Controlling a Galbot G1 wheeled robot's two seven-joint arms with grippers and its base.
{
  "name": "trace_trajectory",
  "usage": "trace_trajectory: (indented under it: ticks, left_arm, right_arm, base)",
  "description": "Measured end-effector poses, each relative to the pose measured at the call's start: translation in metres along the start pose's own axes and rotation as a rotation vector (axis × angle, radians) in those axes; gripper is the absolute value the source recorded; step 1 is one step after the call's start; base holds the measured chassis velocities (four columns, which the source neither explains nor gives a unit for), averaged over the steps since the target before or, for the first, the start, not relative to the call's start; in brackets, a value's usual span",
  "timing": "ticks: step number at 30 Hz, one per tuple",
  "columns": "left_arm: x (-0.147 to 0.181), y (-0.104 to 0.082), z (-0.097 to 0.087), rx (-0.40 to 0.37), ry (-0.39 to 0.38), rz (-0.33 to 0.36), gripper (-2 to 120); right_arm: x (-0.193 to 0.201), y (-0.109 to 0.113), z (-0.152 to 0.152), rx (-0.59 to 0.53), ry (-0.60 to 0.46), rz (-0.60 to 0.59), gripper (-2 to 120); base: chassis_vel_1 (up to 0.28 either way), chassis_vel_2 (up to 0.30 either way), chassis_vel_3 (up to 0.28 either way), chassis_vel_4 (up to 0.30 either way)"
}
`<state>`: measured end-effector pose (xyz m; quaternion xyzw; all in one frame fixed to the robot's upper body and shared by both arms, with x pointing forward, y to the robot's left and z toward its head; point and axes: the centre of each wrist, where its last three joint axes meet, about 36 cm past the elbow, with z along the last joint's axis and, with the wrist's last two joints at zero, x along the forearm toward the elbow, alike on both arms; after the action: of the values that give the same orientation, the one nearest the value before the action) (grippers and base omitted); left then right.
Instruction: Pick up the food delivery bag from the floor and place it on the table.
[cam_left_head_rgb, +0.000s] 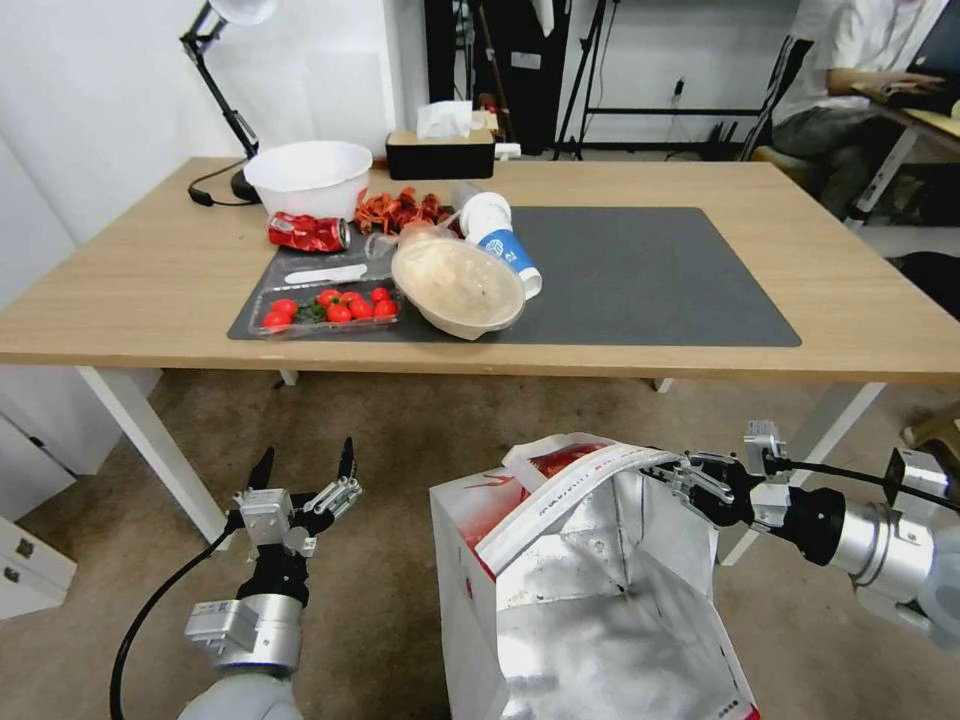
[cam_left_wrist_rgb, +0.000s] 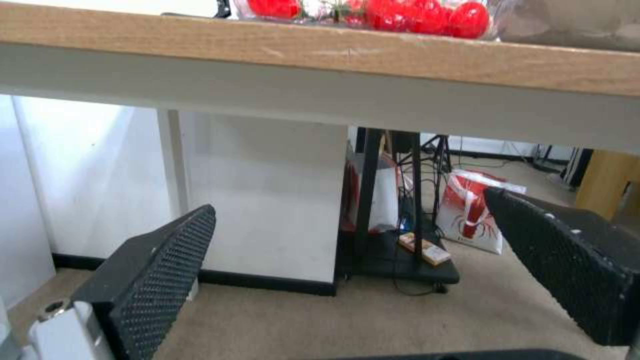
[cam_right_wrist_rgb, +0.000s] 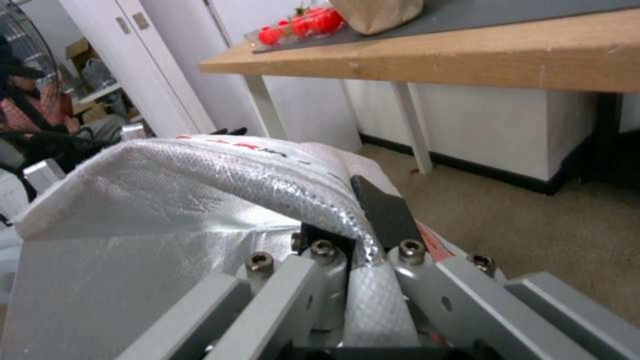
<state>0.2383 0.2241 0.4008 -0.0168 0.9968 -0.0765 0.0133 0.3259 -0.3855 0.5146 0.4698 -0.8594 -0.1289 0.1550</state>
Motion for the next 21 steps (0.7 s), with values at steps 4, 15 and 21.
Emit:
trace_trajectory:
  ticks: [4, 15, 21]
  left_arm:
    - [0.0, -0.0001, -0.0001, 0.0, 0.0, 0.0, 100]
    - [0.0, 0.0004, 0.0002, -0.003, 0.001, 0.0, 100]
    - [0.0004, 0.0002, 0.0004, -0.004, 0.002, 0.002, 100]
  right_arm:
    - [0.0001, -0.0001, -0.0002, 0.001, 0.0, 0.0, 0]
    - [0.0005, -0.0011, -0.002, 0.005, 0.0, 0.001, 0]
    - [0.0005, -0.0012, -0.0025, 0.006, 0.0, 0.001, 0]
  base:
    - [0.0, 0.0, 0.0, 0.0]
    - [0.0, 0.0, 0.0, 0.0]
    - [0.0, 0.0, 0.0, 0.0]
